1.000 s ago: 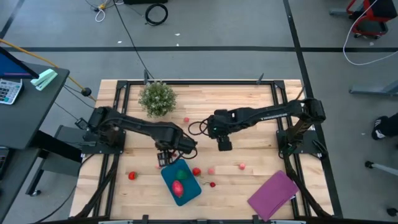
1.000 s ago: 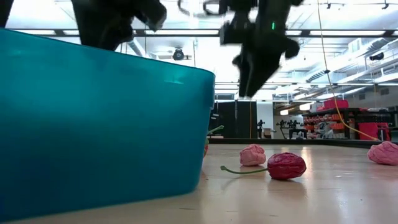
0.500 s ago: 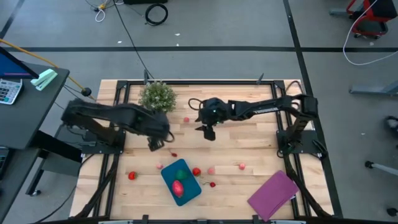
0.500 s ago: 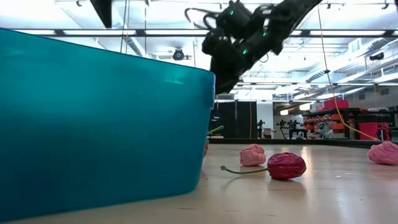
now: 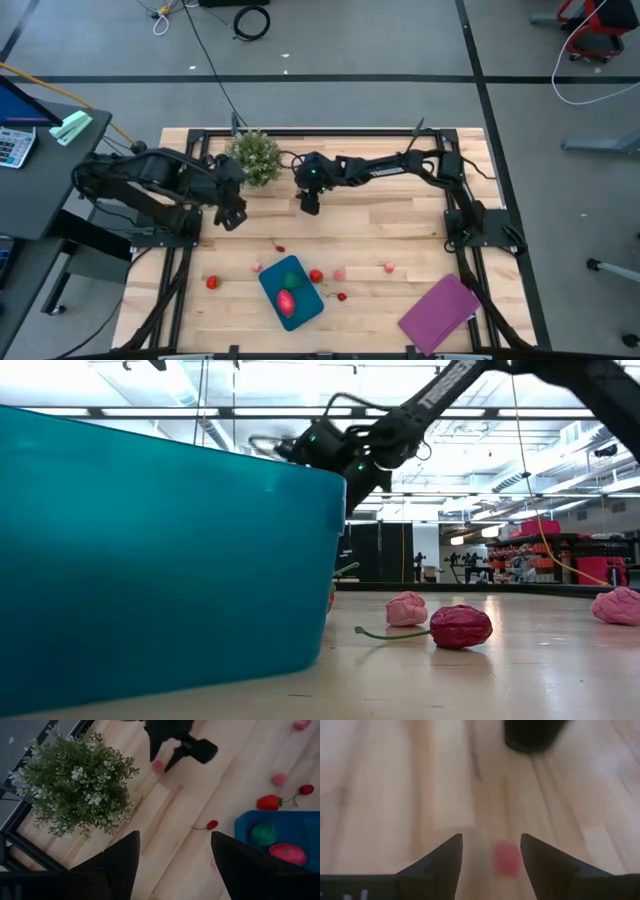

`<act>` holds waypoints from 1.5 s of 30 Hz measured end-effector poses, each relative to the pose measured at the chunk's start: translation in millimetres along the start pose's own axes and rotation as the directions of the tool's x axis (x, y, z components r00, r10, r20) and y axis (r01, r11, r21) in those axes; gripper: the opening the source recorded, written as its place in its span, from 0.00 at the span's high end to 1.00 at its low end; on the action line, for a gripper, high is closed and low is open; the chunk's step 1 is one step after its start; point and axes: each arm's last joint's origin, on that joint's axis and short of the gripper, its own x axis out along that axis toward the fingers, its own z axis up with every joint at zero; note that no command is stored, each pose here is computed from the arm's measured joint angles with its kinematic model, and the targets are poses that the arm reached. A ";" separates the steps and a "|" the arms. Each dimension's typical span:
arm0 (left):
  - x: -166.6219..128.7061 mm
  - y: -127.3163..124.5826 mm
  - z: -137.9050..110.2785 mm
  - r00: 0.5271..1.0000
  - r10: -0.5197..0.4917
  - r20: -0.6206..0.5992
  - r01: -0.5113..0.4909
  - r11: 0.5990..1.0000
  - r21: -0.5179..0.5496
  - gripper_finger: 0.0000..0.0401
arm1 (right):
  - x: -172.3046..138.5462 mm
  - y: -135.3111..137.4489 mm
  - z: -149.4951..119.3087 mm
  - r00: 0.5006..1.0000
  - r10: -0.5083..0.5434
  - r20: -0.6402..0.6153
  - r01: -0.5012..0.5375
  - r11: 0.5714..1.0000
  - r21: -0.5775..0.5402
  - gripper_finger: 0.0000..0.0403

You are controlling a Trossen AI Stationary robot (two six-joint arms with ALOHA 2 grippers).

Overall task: Pick and placing Produce into tupperware
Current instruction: Put the pink peach into the blue bin

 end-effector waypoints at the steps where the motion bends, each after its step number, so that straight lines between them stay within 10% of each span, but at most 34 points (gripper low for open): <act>1: 0.3 -0.2 0.1 1.000 0.001 -0.001 -0.001 1.000 0.001 0.37 | 2.8 -3.4 0.8 1.000 -0.006 -0.014 0.006 1.000 0.011 0.48; 19: 8.5 -6.1 3.5 1.000 0.023 -0.018 -0.021 0.994 0.104 0.42 | 25.5 -7.2 -15.1 0.995 -0.049 -0.086 0.048 0.999 -0.007 0.52; 30: 8.3 -5.9 3.4 1.000 0.022 -0.018 -0.021 0.994 0.104 0.42 | 14.9 4.4 -11.0 0.991 0.065 -0.117 -0.063 0.998 0.022 0.94; 35: 8.3 -5.9 3.6 1.000 0.023 -0.015 -0.022 0.994 0.103 0.43 | -17.7 42.1 5.6 0.928 0.348 -0.134 -0.349 0.937 0.019 0.91; 40: 8.3 -5.7 4.0 0.999 0.034 -0.004 -0.033 0.994 0.102 0.44 | -70.0 91.3 37.1 0.924 0.381 -0.044 -0.382 0.906 -0.180 0.94; 45: 8.2 -5.7 4.5 0.999 0.039 0.005 -0.039 0.994 0.101 0.46 | -92.7 149.0 41.8 0.877 0.479 0.013 -0.423 0.785 -0.452 0.93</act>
